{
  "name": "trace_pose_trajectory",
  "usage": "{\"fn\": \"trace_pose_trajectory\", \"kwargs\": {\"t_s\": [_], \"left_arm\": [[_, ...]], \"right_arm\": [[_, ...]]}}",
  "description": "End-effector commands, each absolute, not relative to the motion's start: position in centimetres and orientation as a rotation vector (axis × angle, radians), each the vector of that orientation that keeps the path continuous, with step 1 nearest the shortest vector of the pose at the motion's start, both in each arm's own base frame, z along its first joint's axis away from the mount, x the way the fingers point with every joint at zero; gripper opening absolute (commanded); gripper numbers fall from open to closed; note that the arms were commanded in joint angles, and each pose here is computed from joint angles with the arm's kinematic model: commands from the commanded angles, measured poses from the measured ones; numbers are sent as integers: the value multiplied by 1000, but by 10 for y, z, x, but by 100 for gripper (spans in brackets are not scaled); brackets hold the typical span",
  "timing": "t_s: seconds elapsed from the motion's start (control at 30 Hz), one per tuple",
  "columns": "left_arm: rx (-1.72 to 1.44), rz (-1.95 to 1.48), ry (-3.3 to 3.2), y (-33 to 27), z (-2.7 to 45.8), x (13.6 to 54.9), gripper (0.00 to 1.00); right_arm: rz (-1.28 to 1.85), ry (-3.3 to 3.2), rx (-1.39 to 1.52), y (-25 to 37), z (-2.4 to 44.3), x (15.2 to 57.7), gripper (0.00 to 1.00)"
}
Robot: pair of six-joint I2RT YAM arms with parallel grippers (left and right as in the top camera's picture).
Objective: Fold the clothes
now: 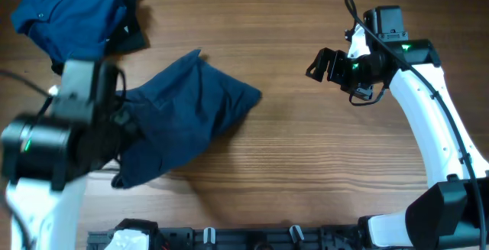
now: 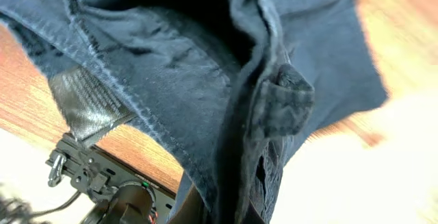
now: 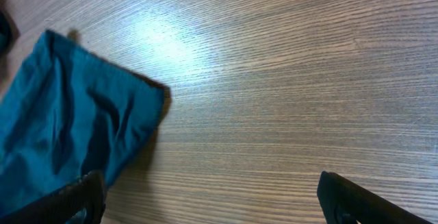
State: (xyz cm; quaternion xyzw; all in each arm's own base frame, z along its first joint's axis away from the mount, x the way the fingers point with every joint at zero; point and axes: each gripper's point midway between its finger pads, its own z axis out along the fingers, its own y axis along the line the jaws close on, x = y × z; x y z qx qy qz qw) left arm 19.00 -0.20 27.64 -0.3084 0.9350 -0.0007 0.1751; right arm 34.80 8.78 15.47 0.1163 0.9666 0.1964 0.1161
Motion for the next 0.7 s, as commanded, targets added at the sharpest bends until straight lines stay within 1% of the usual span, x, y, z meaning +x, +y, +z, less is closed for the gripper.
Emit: {"fn": "trace_pose_trajectory", "kwargs": {"t_s": [0.0,0.13,0.27,0.33,0.43,0.5,0.57,0.67], "left_arm": [[-896,-67,2613,-5,285,178,4],[-885,-125,2589,-8,290,170,4],[-890,-66,2554,1,293,170,4],[-891,-33,2537,5,294,176,4],[-811,-24,2538,3,294,197,5],[-755,-10,2551,-1,290,218,12],[-729,3,2560,-3,284,239,13],[-708,15,2578,-8,271,271,4]], "right_arm": [[594,2804,341,90,163,347,100],[595,2795,339,90,163,349,99],[596,2791,338,90,164,350,100],[599,2783,344,90,164,352,100],[599,2781,344,90,165,353,100],[598,2785,344,90,164,352,99],[598,2785,344,90,164,352,100],[598,2784,344,90,164,352,100]]}}
